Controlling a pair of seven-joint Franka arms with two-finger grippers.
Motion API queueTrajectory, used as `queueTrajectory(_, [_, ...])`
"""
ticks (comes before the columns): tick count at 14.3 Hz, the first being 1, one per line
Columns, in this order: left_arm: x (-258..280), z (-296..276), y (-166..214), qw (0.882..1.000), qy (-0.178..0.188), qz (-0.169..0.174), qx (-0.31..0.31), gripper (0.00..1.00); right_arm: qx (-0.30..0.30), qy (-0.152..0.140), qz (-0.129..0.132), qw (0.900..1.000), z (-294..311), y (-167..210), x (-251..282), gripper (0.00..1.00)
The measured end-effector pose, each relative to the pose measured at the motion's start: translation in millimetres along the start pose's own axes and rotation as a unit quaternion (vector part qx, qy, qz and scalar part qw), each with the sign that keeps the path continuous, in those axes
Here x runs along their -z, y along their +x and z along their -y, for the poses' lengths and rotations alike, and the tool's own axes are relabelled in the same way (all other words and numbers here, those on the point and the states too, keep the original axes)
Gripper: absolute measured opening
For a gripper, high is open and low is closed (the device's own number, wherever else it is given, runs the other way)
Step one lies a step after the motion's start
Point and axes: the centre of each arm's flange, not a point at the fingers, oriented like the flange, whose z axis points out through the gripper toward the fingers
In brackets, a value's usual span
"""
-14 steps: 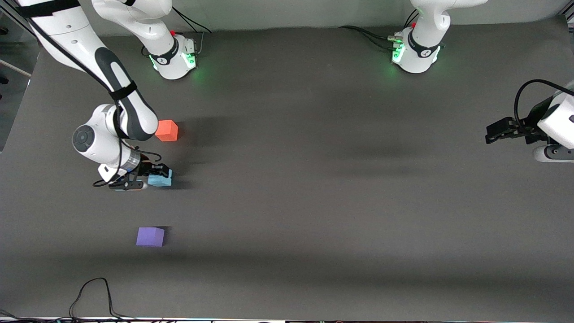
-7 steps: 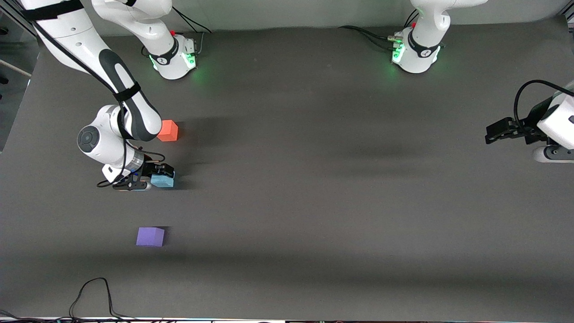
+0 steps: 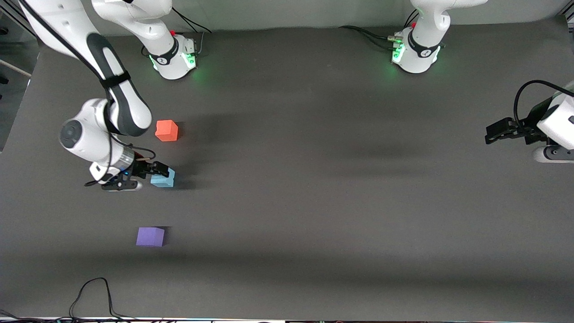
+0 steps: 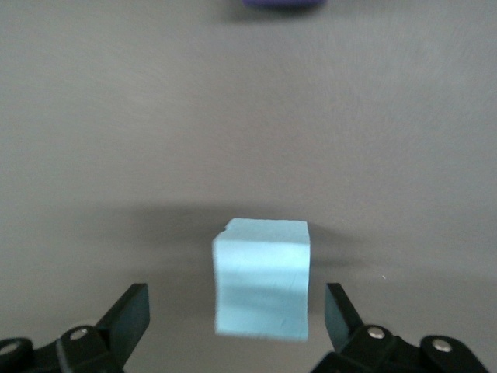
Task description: Place blue block between orange and purple blocks
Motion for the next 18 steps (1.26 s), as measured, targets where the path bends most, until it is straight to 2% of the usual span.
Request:
queueTrajectory(4, [0, 0, 0, 1.0, 0.0, 0.0, 0.0, 1.0, 0.026, 0.008, 0.008, 1.0, 18, -1, 91, 1.0])
queueTrajectory(6, [0, 0, 0, 1.0, 0.0, 0.0, 0.0, 1.0, 0.04, 0.009, 0.022, 0.999, 28, -3, 140, 1.0])
queueTrajectory(9, [0, 0, 0, 1.0, 0.0, 0.0, 0.0, 1.0, 0.052, -0.009, 0.051, 0.997, 42, -8, 229, 1.0])
queueTrajectory(11, [0, 0, 0, 1.0, 0.0, 0.0, 0.0, 1.0, 0.05, -0.013, 0.055, 0.997, 46, -13, 278, 1.0])
queueTrajectory(13, [0, 0, 0, 1.0, 0.0, 0.0, 0.0, 1.0, 0.041, -0.014, 0.05, 0.998, 36, -13, 299, 1.0])
queueTrajectory(18, [0, 0, 0, 1.0, 0.0, 0.0, 0.0, 1.0, 0.033, -0.013, 0.056, 0.998, 27, -14, 300, 1.0])
